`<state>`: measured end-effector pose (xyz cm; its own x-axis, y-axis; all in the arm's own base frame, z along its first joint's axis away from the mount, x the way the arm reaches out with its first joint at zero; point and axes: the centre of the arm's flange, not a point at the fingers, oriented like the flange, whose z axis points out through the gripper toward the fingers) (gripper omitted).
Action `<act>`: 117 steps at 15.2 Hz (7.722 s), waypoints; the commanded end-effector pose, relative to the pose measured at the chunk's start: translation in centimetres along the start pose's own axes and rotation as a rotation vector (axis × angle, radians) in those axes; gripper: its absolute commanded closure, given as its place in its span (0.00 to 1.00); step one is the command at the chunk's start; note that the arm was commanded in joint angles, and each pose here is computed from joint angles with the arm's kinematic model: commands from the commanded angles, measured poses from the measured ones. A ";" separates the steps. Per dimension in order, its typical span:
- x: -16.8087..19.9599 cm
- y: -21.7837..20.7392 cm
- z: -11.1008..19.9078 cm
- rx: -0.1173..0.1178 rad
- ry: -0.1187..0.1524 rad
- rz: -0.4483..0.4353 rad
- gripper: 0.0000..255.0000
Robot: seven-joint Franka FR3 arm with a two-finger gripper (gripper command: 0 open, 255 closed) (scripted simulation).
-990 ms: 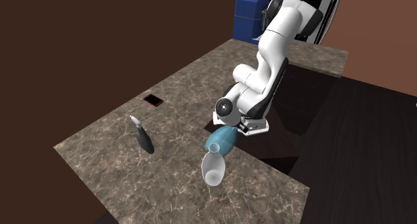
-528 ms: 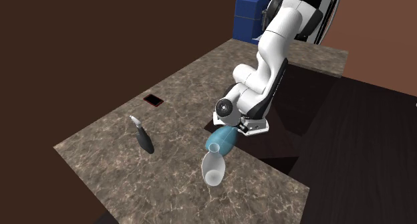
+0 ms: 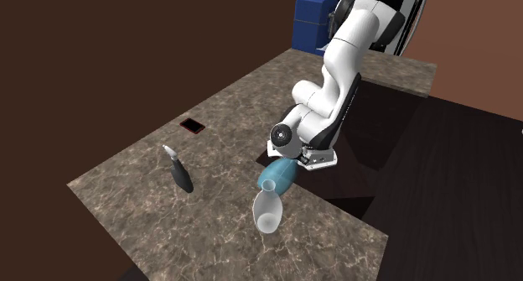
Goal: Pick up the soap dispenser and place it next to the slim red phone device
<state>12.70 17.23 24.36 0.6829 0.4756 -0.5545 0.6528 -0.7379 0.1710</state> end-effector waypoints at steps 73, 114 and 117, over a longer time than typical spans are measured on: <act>-10.9 42.6 -10.2 0.000 0.000 0.000 1.00; -0.5 46.2 6.1 0.000 0.000 0.000 1.00; 0.4 45.9 7.4 0.000 0.000 0.000 1.00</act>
<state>36.66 -21.32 26.15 0.5731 0.3512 -0.7404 0.5819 -0.8106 0.0659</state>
